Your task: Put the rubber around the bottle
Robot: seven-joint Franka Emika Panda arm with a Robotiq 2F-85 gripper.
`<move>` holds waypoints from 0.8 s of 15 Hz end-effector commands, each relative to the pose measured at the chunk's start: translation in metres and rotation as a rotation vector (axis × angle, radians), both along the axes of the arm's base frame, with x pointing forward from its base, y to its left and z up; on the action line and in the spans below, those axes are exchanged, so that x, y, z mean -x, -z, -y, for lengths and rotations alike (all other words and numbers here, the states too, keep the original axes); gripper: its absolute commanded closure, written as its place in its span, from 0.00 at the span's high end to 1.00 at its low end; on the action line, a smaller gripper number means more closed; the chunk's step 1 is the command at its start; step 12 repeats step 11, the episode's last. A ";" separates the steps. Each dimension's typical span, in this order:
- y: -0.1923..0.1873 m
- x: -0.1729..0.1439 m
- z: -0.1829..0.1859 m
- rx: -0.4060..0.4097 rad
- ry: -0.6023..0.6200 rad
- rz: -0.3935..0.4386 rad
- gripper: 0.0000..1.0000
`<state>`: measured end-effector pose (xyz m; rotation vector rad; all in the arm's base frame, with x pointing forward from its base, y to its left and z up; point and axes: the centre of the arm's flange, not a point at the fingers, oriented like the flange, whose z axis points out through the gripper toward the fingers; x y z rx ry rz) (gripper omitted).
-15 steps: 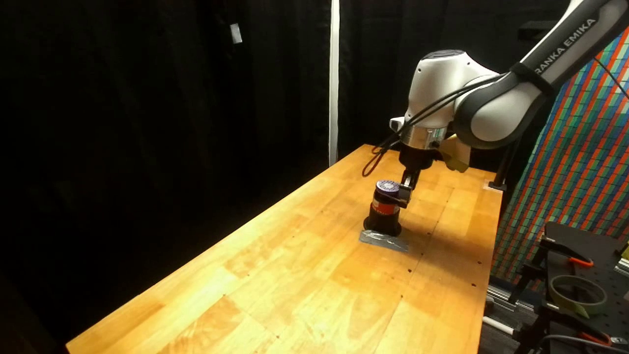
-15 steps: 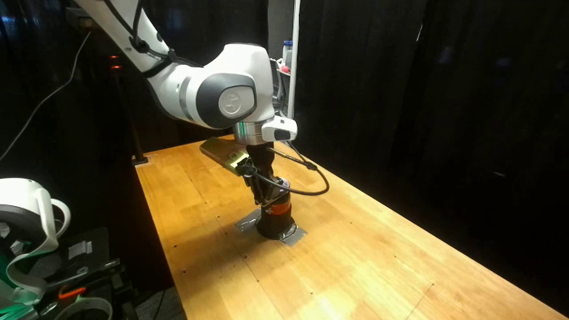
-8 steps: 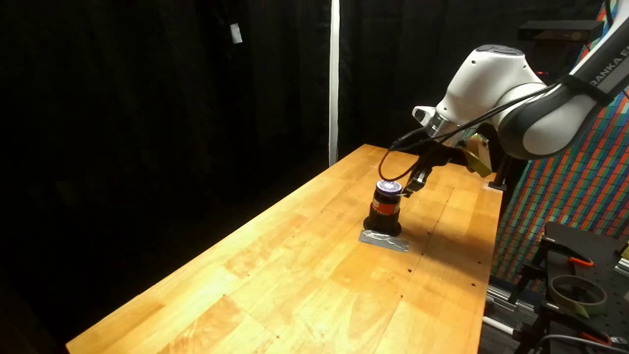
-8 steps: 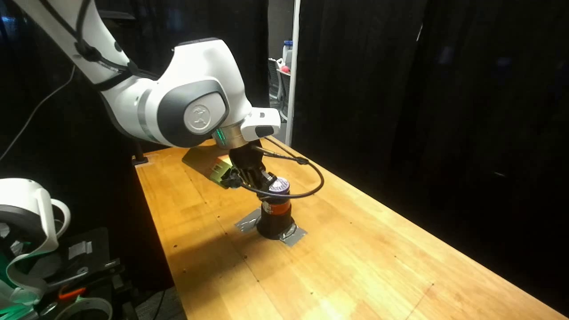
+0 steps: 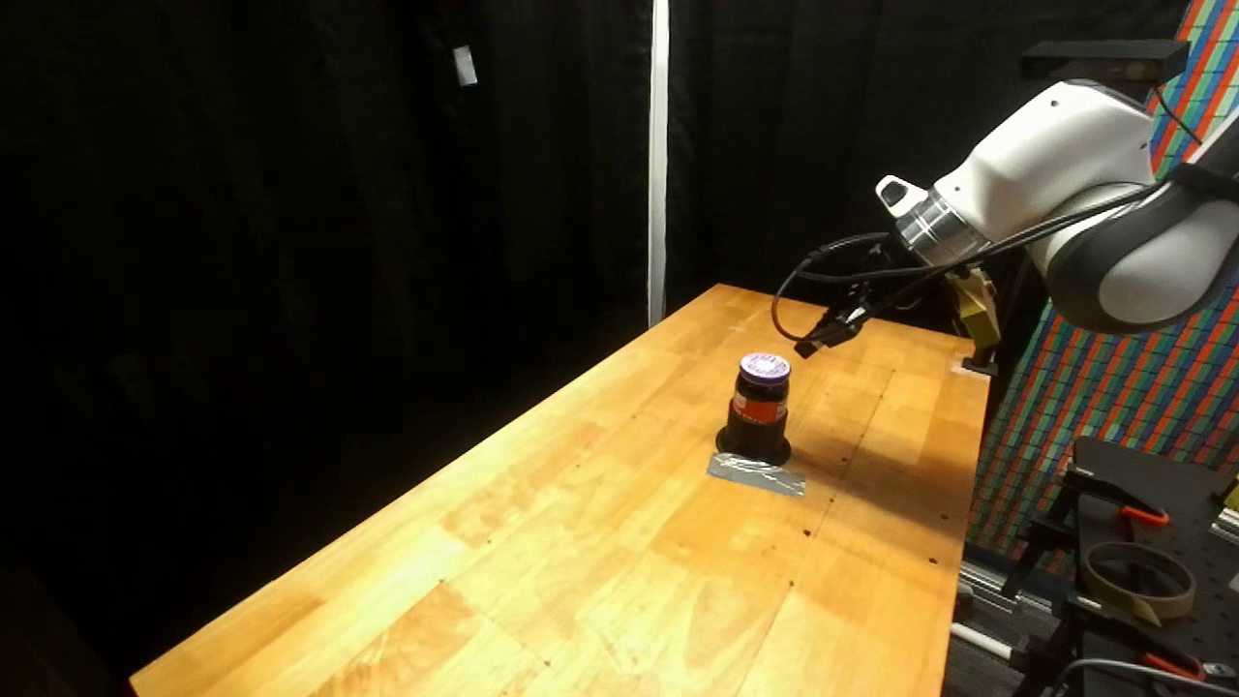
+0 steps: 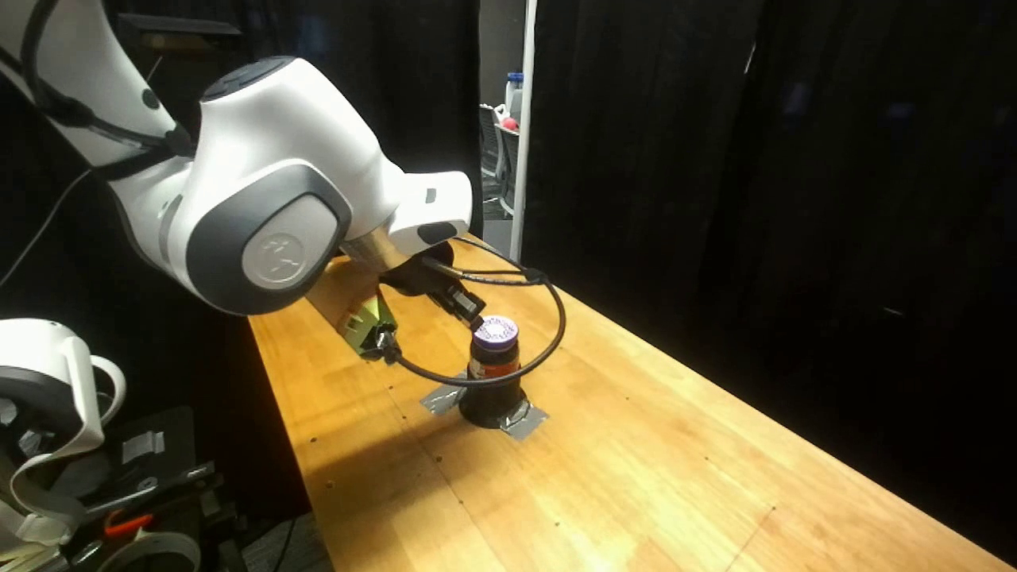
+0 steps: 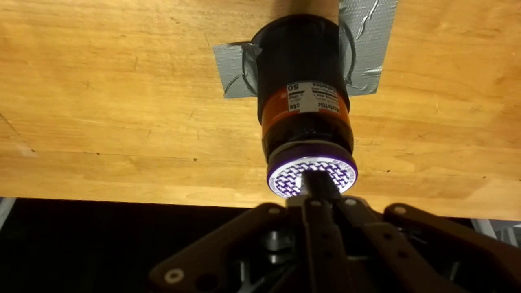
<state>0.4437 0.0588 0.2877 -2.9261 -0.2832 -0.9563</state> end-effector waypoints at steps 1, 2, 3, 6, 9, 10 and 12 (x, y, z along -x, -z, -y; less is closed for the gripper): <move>-0.006 0.019 0.004 -0.012 -0.005 0.052 0.02; -0.010 0.019 0.005 -0.004 -0.009 0.047 0.02; -0.019 0.016 0.005 0.025 -0.024 0.012 0.28; -0.053 0.001 0.002 0.104 -0.057 -0.138 0.41; -0.083 -0.004 -0.012 0.193 -0.099 -0.297 0.64; -0.086 -0.004 -0.015 0.205 -0.135 -0.336 0.70; -0.091 -0.005 -0.019 0.205 -0.161 -0.371 0.79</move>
